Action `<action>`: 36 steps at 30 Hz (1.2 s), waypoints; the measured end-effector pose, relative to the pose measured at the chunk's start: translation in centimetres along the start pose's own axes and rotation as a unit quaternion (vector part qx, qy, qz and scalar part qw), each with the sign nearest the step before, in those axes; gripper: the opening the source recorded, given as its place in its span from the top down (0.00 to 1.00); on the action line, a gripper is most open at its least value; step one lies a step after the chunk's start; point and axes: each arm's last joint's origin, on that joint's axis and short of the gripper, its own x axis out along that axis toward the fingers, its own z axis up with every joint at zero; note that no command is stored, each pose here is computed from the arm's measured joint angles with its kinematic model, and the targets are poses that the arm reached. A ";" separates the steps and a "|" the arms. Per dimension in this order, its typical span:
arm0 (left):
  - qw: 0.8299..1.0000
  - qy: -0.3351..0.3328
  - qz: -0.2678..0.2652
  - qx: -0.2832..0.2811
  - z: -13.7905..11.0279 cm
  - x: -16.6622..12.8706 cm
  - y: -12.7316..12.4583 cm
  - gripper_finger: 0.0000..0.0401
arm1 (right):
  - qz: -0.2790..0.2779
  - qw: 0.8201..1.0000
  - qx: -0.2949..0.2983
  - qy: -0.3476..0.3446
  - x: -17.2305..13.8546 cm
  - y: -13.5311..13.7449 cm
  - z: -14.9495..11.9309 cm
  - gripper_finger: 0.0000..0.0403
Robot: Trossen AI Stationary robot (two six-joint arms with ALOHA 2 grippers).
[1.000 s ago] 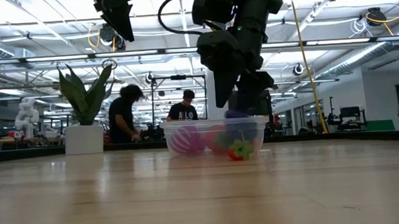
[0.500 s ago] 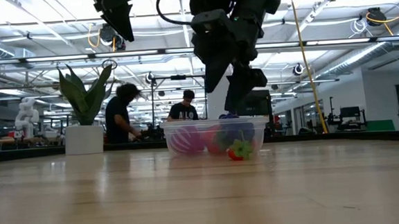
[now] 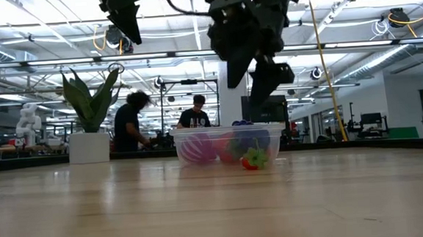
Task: Pick and placing Produce into tupperware
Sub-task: Put the red strawberry into the transparent bin
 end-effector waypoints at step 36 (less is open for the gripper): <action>0.991 -0.048 0.109 0.065 0.1 -1.8 -1.9 0.40 | -0.034 0.973 0.200 -0.110 2.0 4.4 -10.1 0.31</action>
